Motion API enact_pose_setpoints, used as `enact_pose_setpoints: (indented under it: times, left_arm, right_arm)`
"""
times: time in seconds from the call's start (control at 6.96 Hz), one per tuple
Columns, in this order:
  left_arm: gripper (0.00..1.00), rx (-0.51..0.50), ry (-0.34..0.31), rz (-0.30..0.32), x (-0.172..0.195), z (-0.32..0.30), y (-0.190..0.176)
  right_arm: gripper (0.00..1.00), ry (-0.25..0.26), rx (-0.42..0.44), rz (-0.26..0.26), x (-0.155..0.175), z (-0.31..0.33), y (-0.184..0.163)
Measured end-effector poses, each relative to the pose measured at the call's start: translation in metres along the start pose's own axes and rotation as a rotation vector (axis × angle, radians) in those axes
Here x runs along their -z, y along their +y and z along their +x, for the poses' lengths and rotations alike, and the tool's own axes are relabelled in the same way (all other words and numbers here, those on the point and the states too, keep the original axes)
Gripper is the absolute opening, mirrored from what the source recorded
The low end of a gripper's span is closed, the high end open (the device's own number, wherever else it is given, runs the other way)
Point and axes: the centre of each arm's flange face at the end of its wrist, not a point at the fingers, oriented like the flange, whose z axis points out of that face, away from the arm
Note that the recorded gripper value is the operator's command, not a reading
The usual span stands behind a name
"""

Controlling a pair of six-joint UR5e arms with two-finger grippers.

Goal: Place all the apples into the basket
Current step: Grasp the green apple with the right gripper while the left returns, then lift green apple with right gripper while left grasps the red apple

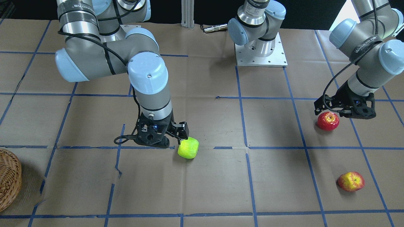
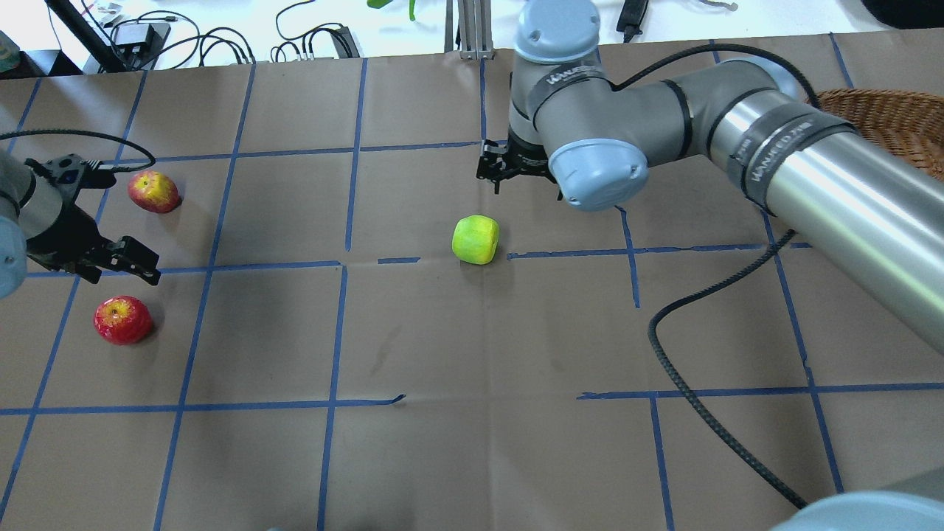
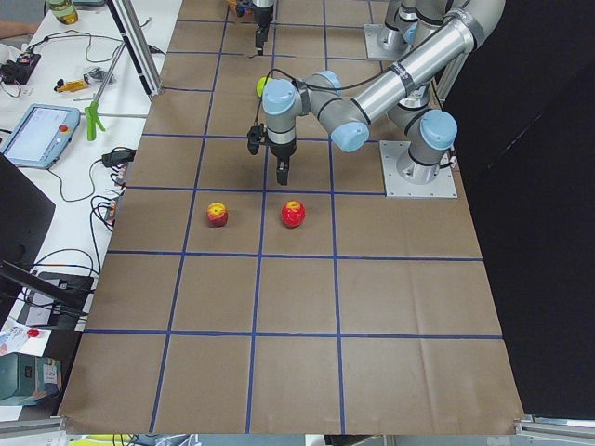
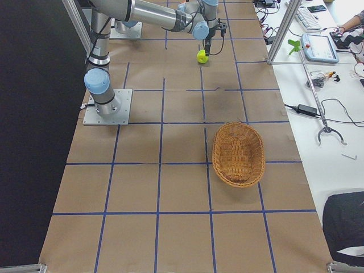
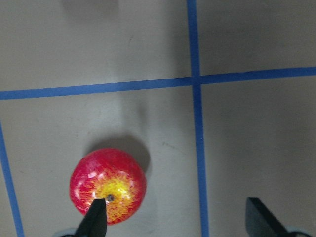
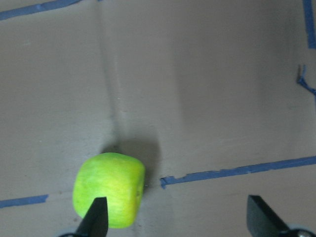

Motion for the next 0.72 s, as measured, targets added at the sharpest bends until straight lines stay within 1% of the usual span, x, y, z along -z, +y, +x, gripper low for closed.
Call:
enact_pose_setpoints:
  times: [0.29, 0.43, 0.72]
  left_arm:
    - [0.98, -0.012, -0.032, 0.034, -0.024, -0.037, 0.005]
    - [0.98, -0.013, -0.040, 0.043, -0.037, -0.049, 0.001]
    - [0.98, -0.011, -0.032, 0.038, -0.054, -0.055, -0.002]
  right_arm:
    - [1.00, 0.005, -0.048, -0.024, -0.032, -0.053, 0.010]
    - [1.00, 0.015, -0.060, -0.037, -0.045, -0.065, 0.014]
    - [1.00, 0.043, -0.068, -0.074, -0.072, -0.068, 0.023]
